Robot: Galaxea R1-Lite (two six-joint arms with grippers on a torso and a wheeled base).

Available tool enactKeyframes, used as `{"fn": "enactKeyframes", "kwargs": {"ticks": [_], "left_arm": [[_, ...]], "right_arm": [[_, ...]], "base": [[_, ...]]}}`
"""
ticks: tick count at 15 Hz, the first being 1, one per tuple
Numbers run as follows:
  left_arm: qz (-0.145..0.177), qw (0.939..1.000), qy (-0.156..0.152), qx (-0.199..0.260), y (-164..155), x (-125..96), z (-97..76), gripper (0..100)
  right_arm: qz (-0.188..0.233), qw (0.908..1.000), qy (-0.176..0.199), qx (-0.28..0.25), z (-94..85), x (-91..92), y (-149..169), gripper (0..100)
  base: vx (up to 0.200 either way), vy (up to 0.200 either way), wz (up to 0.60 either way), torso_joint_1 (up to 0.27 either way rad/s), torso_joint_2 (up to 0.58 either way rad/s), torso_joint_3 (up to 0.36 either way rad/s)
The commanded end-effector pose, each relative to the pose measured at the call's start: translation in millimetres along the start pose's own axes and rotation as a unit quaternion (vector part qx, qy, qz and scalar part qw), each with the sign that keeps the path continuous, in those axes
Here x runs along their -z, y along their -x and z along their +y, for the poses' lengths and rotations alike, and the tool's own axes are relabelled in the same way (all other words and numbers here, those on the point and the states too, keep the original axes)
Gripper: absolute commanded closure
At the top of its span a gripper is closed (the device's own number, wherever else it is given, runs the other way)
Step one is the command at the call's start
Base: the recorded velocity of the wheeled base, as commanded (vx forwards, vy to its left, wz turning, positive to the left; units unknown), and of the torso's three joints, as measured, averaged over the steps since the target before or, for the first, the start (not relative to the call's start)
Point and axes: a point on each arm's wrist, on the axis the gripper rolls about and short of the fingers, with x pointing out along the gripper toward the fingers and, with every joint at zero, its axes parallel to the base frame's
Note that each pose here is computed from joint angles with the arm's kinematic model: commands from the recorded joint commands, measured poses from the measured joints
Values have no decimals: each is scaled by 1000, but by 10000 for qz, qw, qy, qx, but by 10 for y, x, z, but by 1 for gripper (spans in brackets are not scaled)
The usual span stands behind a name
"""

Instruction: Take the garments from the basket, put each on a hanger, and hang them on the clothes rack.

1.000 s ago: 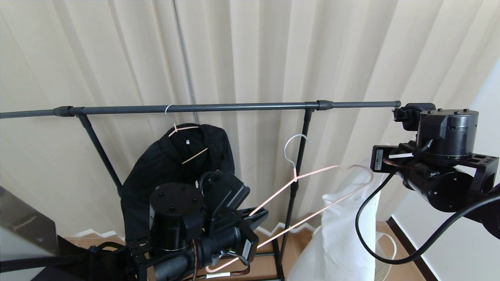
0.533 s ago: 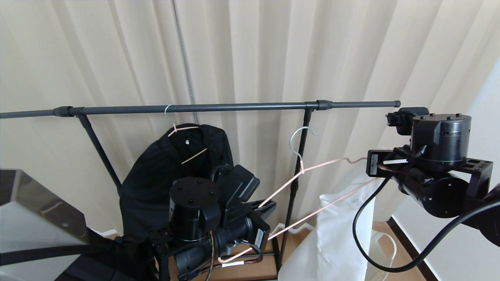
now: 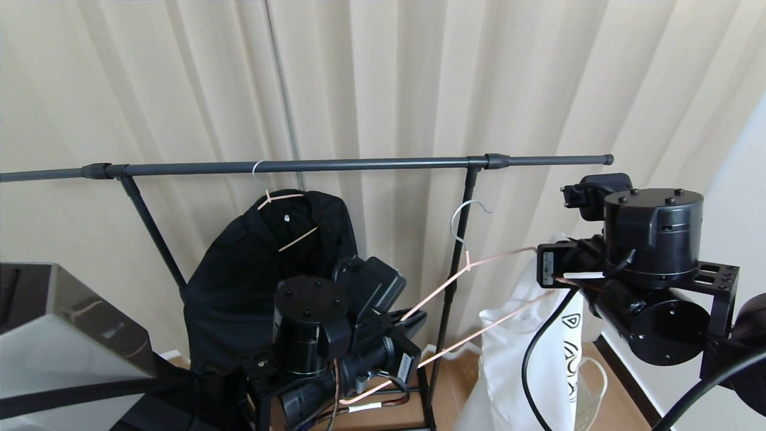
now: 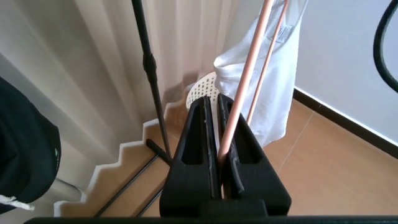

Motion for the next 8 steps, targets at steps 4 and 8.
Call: {"fn": "enactKeyframes", "kwargs": {"ticks": [4,8], "left_arm": [[22,10000,-2,-32,2,14,-5,100],[60,10000,-5,-25,-32,42,-11,100]], "right_arm": [[-237,9976,-16,-650,276,-97,273,100],[-347,9921,-2,-1205,485,-115,521,100]], "base": [[0,0,0,0,0,0],[0,0,0,0,0,0]]}}
